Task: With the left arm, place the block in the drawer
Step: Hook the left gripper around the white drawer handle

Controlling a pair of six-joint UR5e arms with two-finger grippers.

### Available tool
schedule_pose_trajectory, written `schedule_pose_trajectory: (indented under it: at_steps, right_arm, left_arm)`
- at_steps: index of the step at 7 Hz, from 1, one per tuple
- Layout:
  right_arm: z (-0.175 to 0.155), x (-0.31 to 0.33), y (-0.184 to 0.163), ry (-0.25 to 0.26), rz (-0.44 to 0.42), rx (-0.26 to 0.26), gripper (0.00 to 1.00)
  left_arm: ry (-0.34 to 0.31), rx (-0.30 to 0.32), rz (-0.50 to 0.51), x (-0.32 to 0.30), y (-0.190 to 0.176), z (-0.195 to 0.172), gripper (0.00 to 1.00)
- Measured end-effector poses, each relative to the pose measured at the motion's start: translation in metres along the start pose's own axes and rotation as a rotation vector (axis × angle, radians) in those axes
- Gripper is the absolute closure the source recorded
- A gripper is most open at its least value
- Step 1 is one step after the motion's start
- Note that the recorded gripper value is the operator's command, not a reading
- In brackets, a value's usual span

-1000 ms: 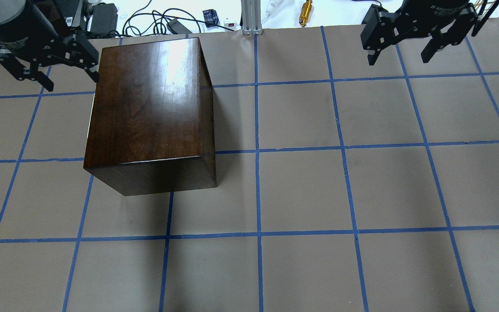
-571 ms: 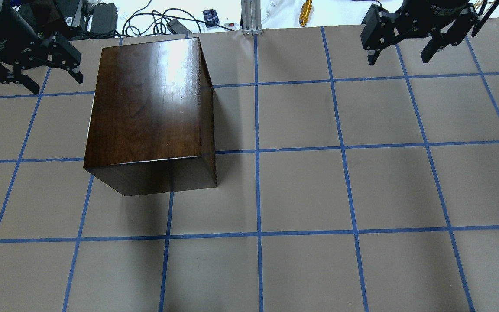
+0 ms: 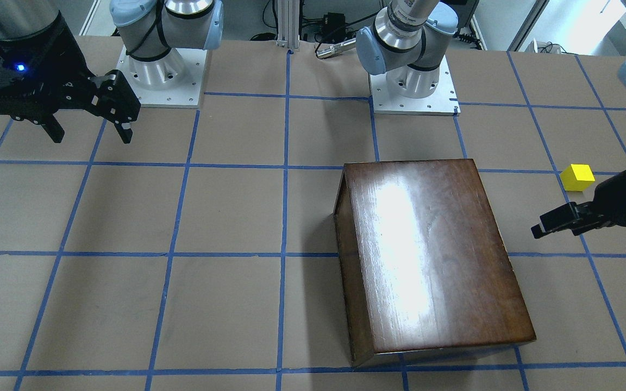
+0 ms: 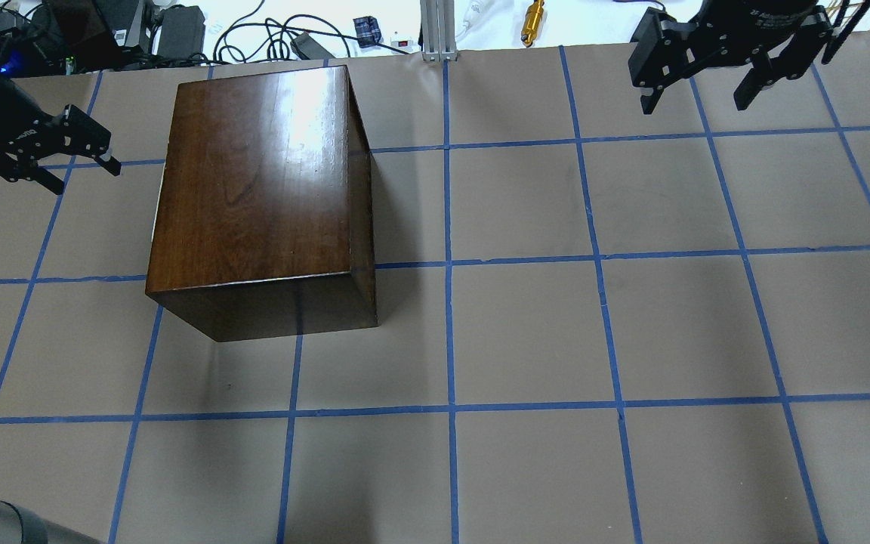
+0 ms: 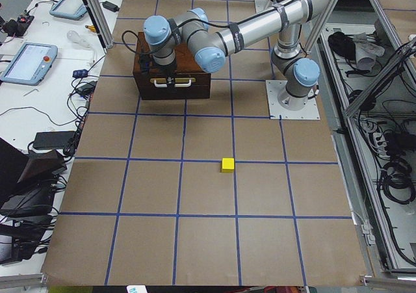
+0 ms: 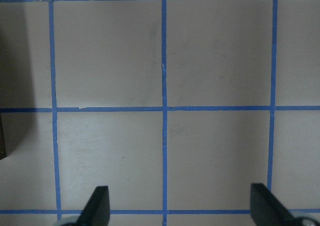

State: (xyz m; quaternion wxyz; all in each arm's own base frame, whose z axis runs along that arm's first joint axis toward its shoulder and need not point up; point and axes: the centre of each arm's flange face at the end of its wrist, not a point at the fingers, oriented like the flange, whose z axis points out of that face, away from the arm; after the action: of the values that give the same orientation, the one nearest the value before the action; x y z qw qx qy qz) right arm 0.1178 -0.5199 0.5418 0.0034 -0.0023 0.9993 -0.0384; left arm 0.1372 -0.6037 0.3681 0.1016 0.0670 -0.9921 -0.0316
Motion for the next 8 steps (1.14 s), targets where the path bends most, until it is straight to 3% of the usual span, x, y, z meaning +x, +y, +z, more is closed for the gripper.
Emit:
schedule_pose_trajectory:
  at_steps: [3, 8]
  right_arm:
    - [0.000, 0.000, 0.000, -0.001, 0.000, 0.001, 0.00]
    - [0.000, 0.000, 0.000, -0.001, 0.000, -0.001, 0.00]
  left_arm:
    - [0.079, 0.006, 0.027, -0.001, 0.000, 0.038, 0.00]
    - [0.118, -0.003, 0.097, -0.003, 0.000, 0.064, 0.00]
